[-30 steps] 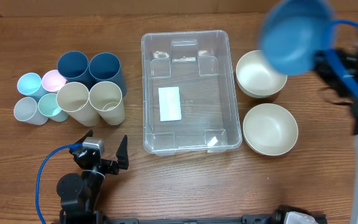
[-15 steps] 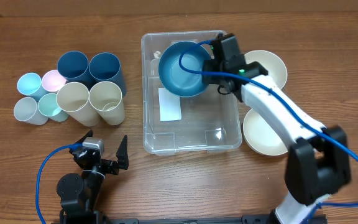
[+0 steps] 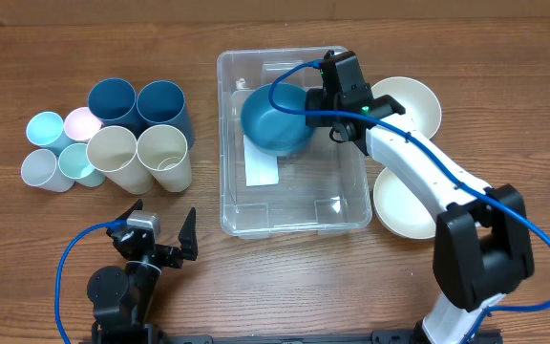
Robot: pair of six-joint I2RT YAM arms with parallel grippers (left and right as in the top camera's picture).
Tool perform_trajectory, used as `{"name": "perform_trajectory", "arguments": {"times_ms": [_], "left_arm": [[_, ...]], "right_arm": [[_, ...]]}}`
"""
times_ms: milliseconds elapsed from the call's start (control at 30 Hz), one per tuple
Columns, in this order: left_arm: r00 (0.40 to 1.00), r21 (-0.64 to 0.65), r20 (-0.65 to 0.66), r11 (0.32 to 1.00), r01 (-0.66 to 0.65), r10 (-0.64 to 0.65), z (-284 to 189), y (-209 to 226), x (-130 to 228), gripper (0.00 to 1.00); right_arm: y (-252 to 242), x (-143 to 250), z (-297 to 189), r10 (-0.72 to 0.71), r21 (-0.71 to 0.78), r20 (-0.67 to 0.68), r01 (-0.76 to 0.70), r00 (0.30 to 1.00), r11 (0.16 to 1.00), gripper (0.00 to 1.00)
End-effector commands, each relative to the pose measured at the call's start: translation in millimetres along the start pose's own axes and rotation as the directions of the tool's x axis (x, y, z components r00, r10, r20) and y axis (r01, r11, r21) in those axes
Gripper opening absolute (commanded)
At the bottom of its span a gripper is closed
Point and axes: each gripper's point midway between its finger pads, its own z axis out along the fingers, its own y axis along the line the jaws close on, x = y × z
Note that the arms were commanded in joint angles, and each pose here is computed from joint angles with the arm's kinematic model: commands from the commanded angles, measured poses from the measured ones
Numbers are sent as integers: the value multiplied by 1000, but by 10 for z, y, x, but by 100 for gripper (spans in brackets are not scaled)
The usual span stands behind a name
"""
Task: Pack container
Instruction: 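Grasp the blue bowl rim with the right gripper and place it in the bin, then grasp the front cream bowl rim with the right gripper and lift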
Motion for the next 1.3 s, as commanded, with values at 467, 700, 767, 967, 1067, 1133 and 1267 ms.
{"name": "perform_trajectory", "arguments": {"times_ms": [467, 700, 767, 967, 1067, 1133, 1267], "left_arm": [[1000, 18, 3, 1000, -17, 17, 2, -33, 17, 100], [1000, 18, 3, 1000, -17, 17, 2, -33, 17, 100], [1000, 18, 3, 1000, -17, 17, 2, -33, 17, 100], [1000, 18, 3, 1000, -17, 17, 2, -33, 17, 100], [1000, 18, 3, 1000, -17, 17, 2, -33, 17, 100], [1000, 18, 3, 1000, -17, 17, 2, -33, 17, 100], [1000, 18, 3, 1000, -17, 17, 2, -33, 17, 100]], "right_arm": [[-1724, 120, -2879, 576, 216, 283, -636, 767, 741, 58], [-2492, 988, -2346, 792, 402, 128, -761, 597, 509, 65], [-2585, 1215, -2098, 841, 415, 67, -782, 537, 466, 65], [-2611, 1972, -1479, 891, 493, -114, -753, 440, 435, 64], [-2542, 2252, -1349, 885, 500, -167, -737, 434, 456, 64], [-2512, 2324, -1288, 866, 480, -197, -725, 460, 495, 64], [-2502, 2385, -1245, 859, 473, -206, -721, 468, 506, 60]]}}
